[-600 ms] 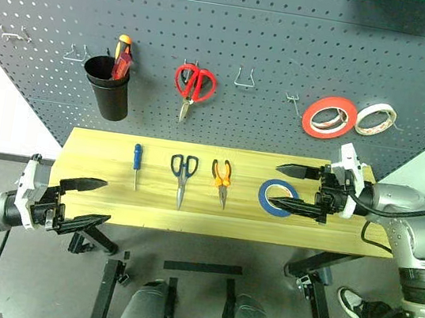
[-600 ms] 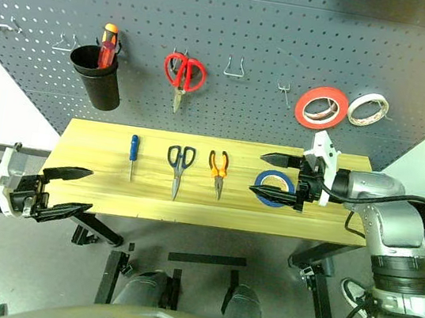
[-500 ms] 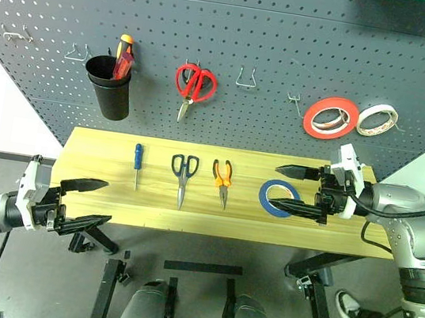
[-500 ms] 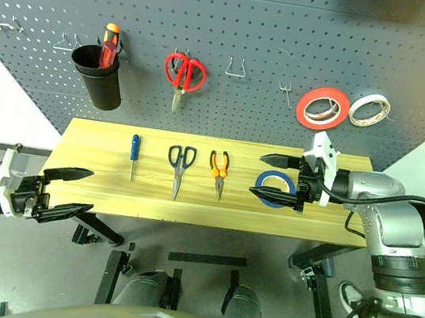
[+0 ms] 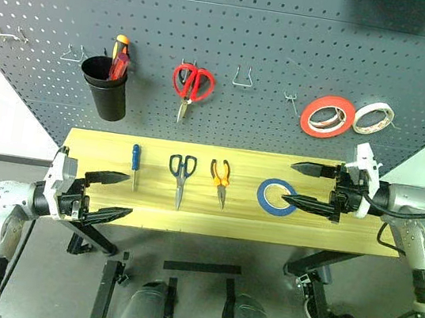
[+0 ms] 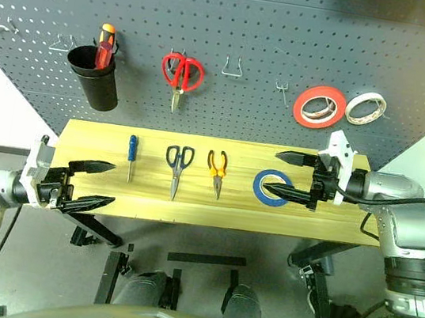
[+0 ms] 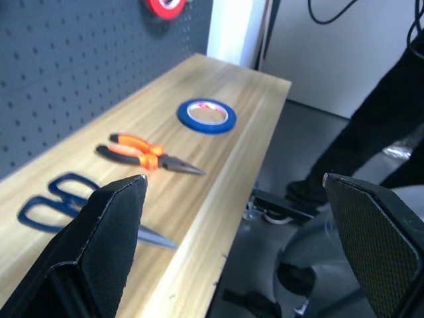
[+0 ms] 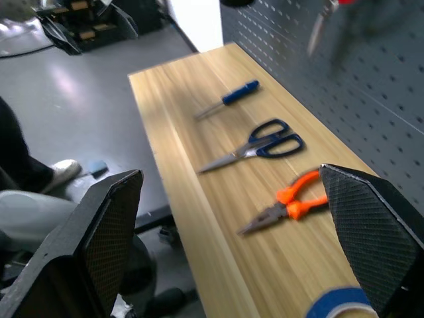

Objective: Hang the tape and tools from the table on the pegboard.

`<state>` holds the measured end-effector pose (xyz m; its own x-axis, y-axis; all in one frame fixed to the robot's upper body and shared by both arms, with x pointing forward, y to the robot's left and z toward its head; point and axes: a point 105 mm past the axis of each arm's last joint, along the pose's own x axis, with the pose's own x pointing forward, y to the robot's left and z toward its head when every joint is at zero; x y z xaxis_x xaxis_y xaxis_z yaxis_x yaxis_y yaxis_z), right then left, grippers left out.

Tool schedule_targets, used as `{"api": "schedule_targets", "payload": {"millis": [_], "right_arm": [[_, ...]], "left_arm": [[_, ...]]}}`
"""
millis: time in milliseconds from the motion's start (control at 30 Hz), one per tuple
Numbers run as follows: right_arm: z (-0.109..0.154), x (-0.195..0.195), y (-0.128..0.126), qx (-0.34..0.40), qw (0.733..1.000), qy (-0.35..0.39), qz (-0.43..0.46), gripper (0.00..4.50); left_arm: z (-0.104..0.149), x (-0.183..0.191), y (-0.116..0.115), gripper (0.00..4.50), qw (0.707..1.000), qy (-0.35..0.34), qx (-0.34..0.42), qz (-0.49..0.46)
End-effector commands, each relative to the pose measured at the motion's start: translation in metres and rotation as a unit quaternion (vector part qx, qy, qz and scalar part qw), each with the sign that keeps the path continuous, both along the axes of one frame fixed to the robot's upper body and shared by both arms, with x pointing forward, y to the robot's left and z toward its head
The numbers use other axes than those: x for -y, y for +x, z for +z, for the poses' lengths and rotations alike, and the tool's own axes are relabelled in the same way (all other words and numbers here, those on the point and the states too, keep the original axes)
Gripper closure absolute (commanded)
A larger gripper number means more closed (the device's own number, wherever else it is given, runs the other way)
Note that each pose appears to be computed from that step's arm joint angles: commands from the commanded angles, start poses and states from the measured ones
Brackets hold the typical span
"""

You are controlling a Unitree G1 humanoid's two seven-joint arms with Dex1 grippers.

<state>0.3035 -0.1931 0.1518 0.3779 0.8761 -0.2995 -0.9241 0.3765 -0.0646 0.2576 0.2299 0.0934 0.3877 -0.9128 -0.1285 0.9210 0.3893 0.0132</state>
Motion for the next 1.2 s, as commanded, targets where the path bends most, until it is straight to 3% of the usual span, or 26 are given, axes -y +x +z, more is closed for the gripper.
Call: {"api": "schedule_targets", "payload": {"millis": [33,267,500,733,867,1200], "right_arm": [[-0.001,0.002,0.004,0.01,1.0,-0.022,-0.017,0.0],[-0.021,-0.005,0.009,-0.013,0.996,-0.079,-0.029,0.0],[-0.053,-0.018,0.034,-0.033,0.984,-0.169,-0.038,0.0],[-0.065,-0.028,0.063,-0.043,0.977,-0.2,-0.06,0.0],[-0.068,-0.029,0.078,-0.051,0.971,-0.222,-0.073,0.0],[-0.088,-0.019,0.084,-0.097,0.952,-0.27,-0.104,0.0]], "left_arm": [[0.006,-0.001,0.005,0.01,1.0,0.011,0.02,-0.001],[-0.009,-0.014,0.015,0.01,0.998,0.06,0.02,0.002],[-0.008,-0.006,0.021,0.01,0.998,0.044,0.033,-0.018],[0.003,0.01,0.037,0.01,0.997,0.073,0.026,-0.012],[0.025,0.029,0.048,0.01,0.995,0.079,0.052,-0.018],[0.035,0.065,0.042,0.01,0.996,0.066,0.051,-0.044]]}}
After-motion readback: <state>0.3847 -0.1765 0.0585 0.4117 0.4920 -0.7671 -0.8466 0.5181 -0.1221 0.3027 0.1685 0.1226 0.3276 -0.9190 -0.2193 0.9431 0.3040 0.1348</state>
